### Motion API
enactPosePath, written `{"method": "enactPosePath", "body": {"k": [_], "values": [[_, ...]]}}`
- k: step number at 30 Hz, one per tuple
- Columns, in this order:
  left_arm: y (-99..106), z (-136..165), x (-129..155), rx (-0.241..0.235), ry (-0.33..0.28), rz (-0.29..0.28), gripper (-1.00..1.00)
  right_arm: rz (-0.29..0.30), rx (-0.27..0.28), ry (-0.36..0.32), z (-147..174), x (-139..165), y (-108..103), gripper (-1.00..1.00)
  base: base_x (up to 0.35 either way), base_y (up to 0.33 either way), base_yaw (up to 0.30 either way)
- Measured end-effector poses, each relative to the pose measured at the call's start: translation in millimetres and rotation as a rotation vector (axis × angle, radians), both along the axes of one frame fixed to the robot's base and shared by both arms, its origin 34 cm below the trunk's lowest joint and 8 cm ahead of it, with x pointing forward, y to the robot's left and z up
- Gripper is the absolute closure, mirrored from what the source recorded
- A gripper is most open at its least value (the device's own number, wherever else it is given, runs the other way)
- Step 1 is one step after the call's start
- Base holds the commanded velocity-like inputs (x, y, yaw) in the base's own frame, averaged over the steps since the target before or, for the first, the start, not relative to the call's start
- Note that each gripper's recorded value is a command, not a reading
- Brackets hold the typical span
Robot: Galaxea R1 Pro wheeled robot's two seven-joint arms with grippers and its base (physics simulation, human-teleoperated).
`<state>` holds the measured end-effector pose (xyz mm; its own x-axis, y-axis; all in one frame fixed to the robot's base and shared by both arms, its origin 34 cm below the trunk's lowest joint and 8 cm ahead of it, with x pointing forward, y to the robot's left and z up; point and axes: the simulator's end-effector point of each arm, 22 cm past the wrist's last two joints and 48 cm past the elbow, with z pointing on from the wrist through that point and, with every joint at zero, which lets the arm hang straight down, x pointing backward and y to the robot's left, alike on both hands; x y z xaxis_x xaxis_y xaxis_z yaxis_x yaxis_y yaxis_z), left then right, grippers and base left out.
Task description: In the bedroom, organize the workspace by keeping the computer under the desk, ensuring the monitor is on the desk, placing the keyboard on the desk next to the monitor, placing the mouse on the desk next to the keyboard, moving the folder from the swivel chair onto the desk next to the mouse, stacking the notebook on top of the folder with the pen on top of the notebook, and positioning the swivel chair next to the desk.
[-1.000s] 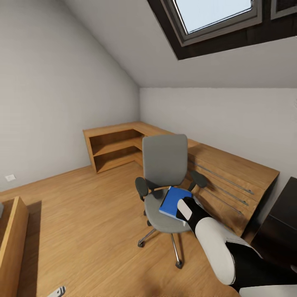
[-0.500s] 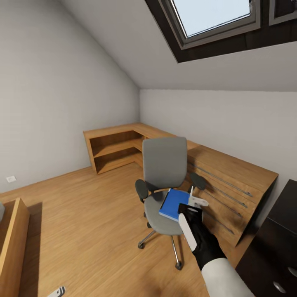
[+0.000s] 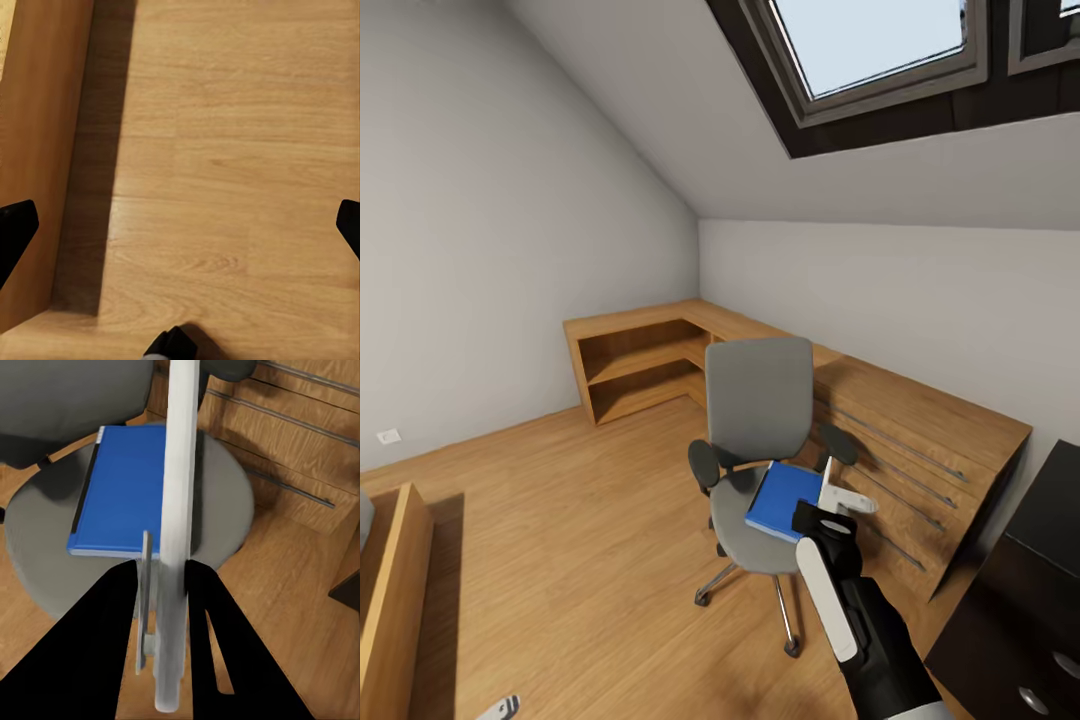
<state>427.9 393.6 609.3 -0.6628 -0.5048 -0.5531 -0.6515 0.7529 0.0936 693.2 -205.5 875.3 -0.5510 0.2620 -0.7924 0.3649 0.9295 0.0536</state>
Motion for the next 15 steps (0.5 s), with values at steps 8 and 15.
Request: {"method": "enactPosePath", "body": {"k": [8, 15], "values": [[-6, -8, -25, -0.016, 0.068, -0.003, -1.0, -0.036, 0.041, 0.023, 38, -12, -10, 1.0, 0.0, 0.0, -0.091], [-15, -14, -41, -0.021, 0.082, -0.002, -1.0, -0.074, 0.057, 0.032, 48, -15, -27, 1.0, 0.0, 0.0, -0.253]]}}
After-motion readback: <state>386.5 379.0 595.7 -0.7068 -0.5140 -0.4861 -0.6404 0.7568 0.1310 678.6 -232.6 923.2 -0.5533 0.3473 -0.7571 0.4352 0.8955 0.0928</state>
